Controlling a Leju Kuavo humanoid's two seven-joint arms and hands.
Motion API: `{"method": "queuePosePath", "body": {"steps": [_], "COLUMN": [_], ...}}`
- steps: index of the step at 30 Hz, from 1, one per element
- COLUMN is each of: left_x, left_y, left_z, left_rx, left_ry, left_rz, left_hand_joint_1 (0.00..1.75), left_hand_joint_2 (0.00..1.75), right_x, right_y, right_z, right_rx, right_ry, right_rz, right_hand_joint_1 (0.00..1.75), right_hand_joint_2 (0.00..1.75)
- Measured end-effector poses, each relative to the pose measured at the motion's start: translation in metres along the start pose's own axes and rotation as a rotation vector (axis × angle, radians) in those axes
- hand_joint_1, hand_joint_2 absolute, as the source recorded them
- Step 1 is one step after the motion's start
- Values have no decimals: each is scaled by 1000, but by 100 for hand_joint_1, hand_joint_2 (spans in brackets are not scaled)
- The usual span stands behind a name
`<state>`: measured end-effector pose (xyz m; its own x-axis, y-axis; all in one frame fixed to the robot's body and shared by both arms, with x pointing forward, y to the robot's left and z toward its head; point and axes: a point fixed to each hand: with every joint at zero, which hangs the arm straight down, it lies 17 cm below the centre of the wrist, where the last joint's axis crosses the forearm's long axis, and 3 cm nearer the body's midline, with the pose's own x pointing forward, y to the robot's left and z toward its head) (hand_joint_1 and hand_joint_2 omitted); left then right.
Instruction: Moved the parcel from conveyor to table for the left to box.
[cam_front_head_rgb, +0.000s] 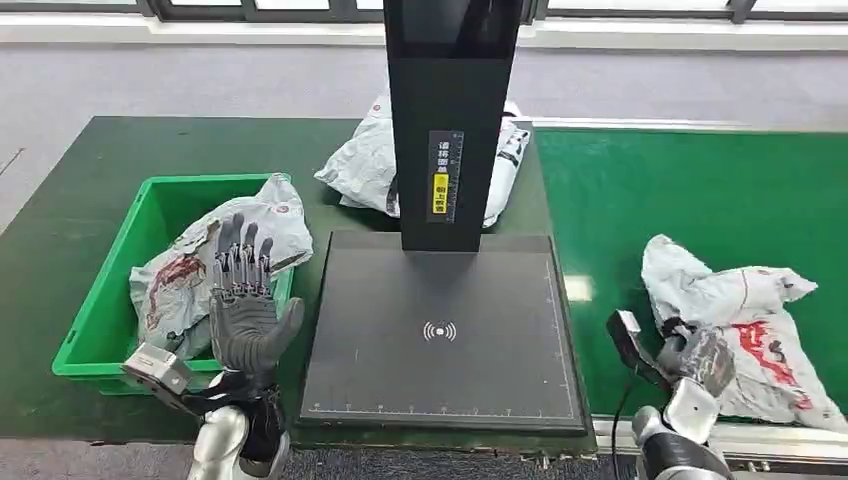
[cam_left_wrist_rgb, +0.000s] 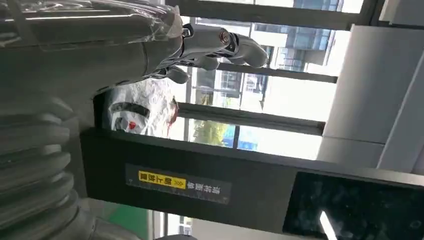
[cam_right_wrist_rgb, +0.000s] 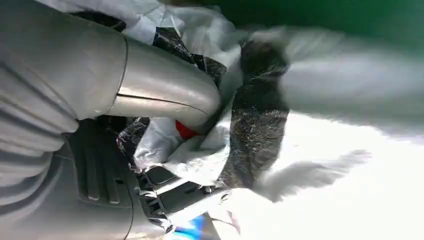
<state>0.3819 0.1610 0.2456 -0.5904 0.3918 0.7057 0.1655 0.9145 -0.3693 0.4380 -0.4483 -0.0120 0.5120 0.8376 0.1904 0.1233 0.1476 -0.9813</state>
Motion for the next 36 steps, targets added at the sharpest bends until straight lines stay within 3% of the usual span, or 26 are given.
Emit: {"method": "queuePosePath", "body": {"steps": [3, 10, 16, 21, 26, 30, 35, 36], "left_x": [-2, -5, -12, -19, -19, -27, -30, -31], "left_y": [1, 4, 6, 7, 7, 2, -2, -3], "left_z": [3, 7, 9, 12, 12, 15, 16, 16], "left_rx": [-1, 0, 8, 11, 11, -10, -17, -19], "left_ry": [7, 19, 34, 50, 51, 66, 70, 70], "left_rz": [-11, -53, -100, -128, -130, -164, -192, -199], "left_hand_joint_1": [0, 0, 0, 0, 0, 0, 0, 0], "left_hand_joint_2": [175, 175, 175, 175, 175, 175, 175, 175], "right_x": [51, 116, 124, 138, 140, 194, 243, 255], "right_y": [-22, -102, -195, -236, -238, -244, -196, -178], "right_z": [7, 45, 67, 75, 76, 93, 103, 106], "right_rx": [-70, -303, -536, -616, -620, -608, -442, -380], "right_ry": [-161, -350, -362, -382, -389, -538, -602, -613], "right_rz": [-115, -360, -494, -518, -522, -559, -605, -613], "right_hand_joint_1": [175, 175, 175, 175, 175, 175, 175, 154], "right_hand_joint_2": [175, 175, 175, 175, 175, 175, 175, 175]}}
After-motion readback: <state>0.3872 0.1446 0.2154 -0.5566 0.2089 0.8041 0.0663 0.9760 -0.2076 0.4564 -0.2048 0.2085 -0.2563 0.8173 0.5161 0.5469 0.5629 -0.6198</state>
